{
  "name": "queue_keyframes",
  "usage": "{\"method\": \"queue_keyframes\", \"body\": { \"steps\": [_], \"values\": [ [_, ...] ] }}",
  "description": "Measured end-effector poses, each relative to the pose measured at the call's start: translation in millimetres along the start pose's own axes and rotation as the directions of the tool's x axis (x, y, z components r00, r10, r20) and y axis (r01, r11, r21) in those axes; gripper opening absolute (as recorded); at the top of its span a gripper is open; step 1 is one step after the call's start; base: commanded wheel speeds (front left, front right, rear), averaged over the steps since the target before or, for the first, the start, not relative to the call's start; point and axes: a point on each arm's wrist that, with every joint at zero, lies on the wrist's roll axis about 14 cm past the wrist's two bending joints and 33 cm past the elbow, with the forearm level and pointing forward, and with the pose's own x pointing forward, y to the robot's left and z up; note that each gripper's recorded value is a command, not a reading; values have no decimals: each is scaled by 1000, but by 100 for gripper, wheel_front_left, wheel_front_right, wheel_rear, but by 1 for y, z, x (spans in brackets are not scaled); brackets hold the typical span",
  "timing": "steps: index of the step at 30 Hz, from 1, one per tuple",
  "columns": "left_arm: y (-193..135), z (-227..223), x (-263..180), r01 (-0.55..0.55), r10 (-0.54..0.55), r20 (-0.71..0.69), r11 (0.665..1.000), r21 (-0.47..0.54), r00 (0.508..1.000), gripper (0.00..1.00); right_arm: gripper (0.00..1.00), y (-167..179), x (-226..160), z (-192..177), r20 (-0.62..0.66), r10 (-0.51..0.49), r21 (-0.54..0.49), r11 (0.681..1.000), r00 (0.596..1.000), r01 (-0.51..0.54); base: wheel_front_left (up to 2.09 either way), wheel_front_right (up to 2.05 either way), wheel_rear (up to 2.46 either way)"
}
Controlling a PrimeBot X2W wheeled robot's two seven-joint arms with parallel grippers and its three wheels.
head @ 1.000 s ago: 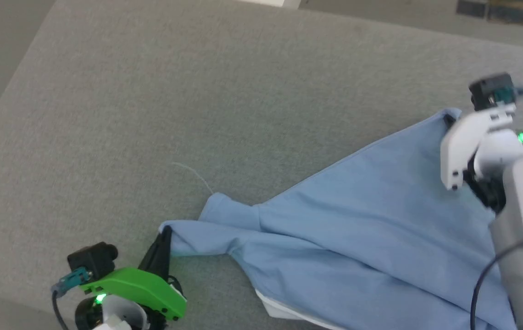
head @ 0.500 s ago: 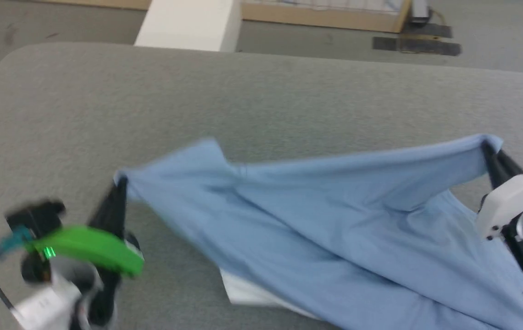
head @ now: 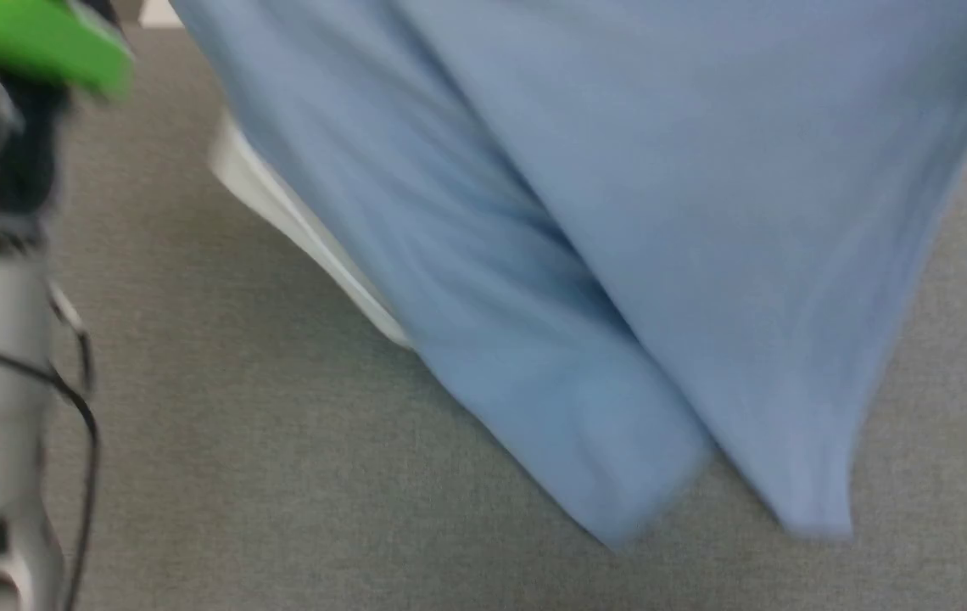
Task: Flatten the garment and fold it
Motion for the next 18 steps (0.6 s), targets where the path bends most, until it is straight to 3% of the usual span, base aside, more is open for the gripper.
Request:
{"method": "queue_keyframes", "body": {
  "steps": [7, 13, 18],
  "values": [
    [14, 61, 72, -39, 22, 262, 998, 57, 965, 0, 0, -20, 62, 53, 99, -52, -57, 997, 994, 57, 0, 0, 0],
    [21, 90, 104, -62, 27, 464, 996, 59, 886, 0, 0, -35, 97, 86, 233, -127, -92, 984, 964, 152, 0, 0, 0],
    [28, 104, 111, -76, 25, 610, 995, 57, 792, 0, 0, -46, 106, 110, 369, -171, -124, 965, 913, 231, 0, 0, 0]
  ]
}}
